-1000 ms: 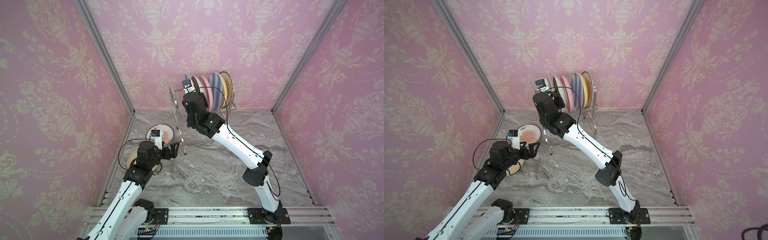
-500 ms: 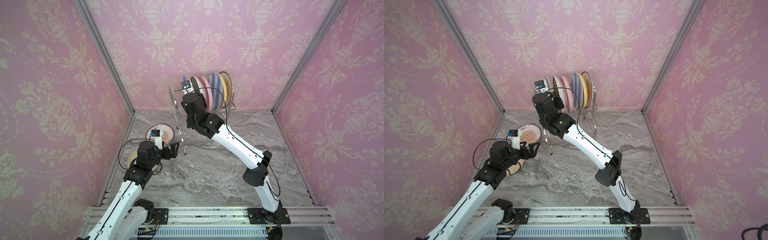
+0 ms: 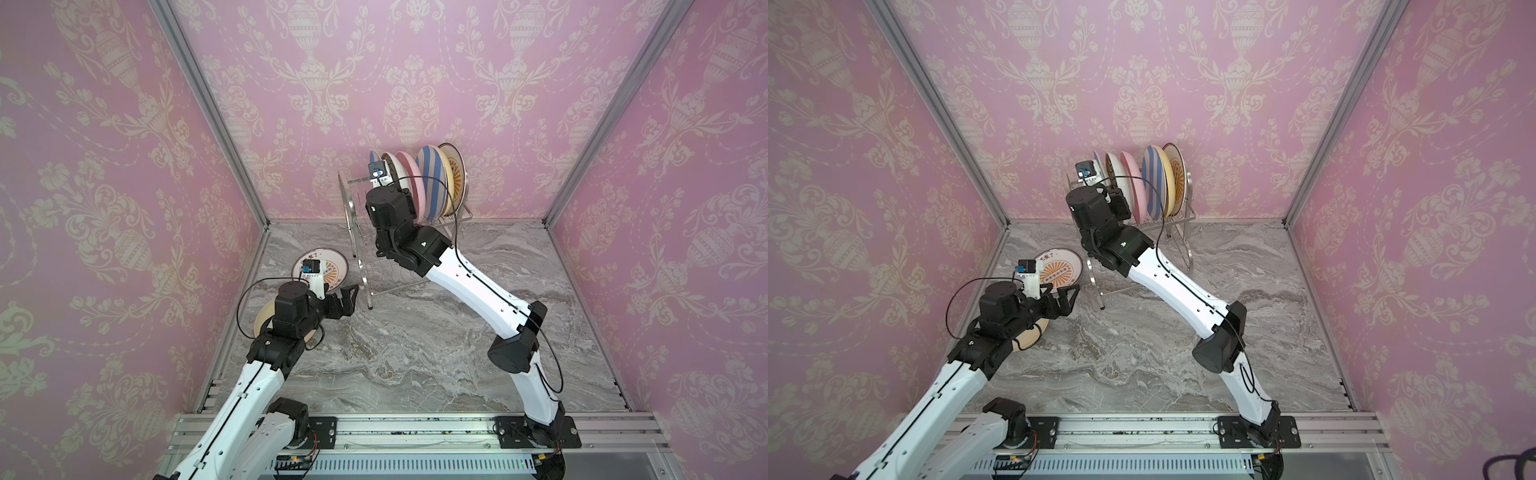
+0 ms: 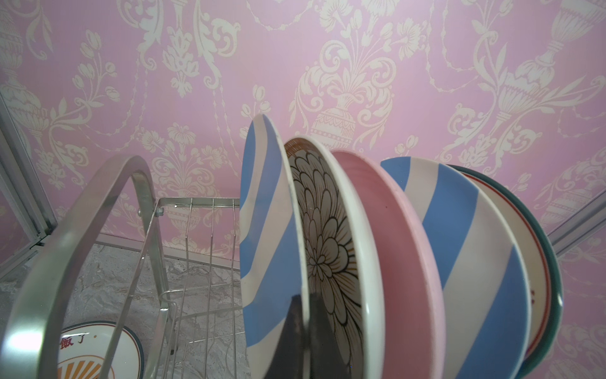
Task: Load plates into a dish rack
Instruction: Place the plate on the dish rack.
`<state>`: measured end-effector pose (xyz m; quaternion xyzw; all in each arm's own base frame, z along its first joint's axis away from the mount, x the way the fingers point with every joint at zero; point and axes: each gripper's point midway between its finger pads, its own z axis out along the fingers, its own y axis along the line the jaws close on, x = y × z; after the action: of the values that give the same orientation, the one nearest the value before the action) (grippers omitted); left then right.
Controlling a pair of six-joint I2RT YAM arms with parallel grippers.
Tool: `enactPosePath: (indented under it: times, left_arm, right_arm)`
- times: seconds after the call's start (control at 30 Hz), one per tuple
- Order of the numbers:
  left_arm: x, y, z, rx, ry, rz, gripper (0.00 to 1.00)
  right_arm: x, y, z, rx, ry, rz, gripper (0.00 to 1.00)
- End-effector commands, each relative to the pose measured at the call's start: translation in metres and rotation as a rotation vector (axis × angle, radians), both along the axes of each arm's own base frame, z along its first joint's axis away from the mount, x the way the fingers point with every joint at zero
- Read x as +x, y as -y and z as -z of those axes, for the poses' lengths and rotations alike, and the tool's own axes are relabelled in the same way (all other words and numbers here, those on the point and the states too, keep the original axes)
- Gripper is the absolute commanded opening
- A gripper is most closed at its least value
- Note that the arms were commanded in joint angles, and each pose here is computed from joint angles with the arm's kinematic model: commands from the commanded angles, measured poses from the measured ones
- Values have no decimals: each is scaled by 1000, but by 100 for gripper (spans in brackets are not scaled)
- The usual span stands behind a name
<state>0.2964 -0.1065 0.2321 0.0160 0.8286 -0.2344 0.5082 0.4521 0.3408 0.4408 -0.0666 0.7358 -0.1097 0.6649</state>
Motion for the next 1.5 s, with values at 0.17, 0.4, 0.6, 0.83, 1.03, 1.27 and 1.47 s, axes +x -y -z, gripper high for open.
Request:
enactPosePath:
  times: [0.17, 0.4, 0.6, 0.83, 1.03, 1.27, 1.47]
  left_arm:
    - [-1, 0, 7, -12, -25, 6, 99]
    - [-1, 0, 6, -16, -26, 5, 99]
    - [0, 0, 4, -17, -22, 2, 99]
    - [2, 2, 4, -24, -23, 8, 99]
    - [2, 3, 2, -34, -17, 9, 99]
    - [1, 2, -1, -39, -13, 8, 99]
    - [1, 1, 0, -41, -11, -1, 99]
  right_arm:
    - [-1, 4, -10, 25, 4, -22, 9]
    - [0, 0, -10, 23, 2, -33, 20]
    - [-1, 0, -19, 27, 21, -45, 21]
    - [-5, 8, -37, 1, 53, -29, 34]
    - [-9, 6, -45, 9, 65, -56, 36]
    - [-17, 3, -58, -2, 93, -71, 47]
    - [-27, 6, -70, -20, 114, -64, 57]
